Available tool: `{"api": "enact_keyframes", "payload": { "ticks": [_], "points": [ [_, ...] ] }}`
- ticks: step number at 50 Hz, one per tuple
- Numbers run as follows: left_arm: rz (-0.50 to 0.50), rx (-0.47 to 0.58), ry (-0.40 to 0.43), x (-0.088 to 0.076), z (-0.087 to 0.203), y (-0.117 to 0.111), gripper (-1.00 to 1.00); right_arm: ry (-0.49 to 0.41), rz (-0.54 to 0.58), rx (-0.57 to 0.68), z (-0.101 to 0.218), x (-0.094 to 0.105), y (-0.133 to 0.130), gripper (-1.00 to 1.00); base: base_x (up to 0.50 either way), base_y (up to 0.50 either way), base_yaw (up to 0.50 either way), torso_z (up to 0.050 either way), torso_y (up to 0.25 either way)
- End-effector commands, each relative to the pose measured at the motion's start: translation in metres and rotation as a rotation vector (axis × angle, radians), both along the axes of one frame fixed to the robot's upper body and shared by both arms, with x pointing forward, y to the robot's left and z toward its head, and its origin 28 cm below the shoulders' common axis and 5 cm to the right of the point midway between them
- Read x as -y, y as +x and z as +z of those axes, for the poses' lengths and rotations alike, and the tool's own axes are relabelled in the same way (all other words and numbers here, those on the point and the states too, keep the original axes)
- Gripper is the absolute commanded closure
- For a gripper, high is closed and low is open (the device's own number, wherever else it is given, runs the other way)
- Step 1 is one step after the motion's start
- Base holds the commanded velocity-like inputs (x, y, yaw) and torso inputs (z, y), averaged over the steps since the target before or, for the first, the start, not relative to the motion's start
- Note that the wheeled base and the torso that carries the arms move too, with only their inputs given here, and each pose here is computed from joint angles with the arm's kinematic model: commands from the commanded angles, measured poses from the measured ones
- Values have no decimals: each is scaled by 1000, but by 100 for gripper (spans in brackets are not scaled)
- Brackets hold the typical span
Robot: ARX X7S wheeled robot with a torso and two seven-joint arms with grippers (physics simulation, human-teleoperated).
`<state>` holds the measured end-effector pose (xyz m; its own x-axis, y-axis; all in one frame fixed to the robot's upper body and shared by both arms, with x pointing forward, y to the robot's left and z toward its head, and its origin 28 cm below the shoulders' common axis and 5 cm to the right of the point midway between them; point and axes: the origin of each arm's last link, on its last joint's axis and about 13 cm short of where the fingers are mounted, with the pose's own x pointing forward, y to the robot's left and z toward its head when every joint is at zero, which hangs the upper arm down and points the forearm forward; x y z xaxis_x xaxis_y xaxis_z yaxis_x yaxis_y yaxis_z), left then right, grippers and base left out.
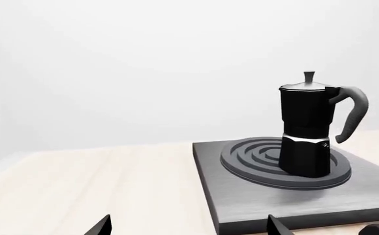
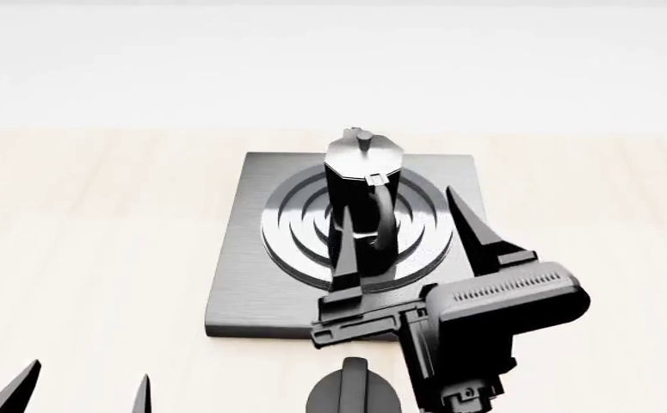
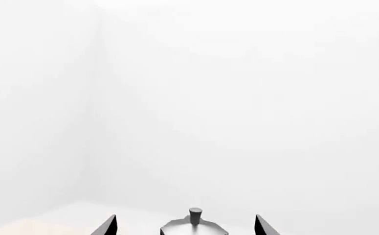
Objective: Put the moka pot on the stove.
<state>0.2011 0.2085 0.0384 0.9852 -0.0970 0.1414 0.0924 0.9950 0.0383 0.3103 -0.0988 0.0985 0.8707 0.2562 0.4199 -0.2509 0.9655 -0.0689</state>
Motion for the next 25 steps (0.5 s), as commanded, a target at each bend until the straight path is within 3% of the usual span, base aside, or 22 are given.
{"api": "enact_keyframes", "payload": {
  "ticks": [1,25],
  "points": [
    [-2,1,-2,0,0,-1,-100,-11,18,57,10,-3,-20,-100,0,0,0,0,0],
    [0,-1,-4,0,-1,-1,-100,-24,-3,146,22,0,-49,-100,0,0,0,0,0]
  ]
}}
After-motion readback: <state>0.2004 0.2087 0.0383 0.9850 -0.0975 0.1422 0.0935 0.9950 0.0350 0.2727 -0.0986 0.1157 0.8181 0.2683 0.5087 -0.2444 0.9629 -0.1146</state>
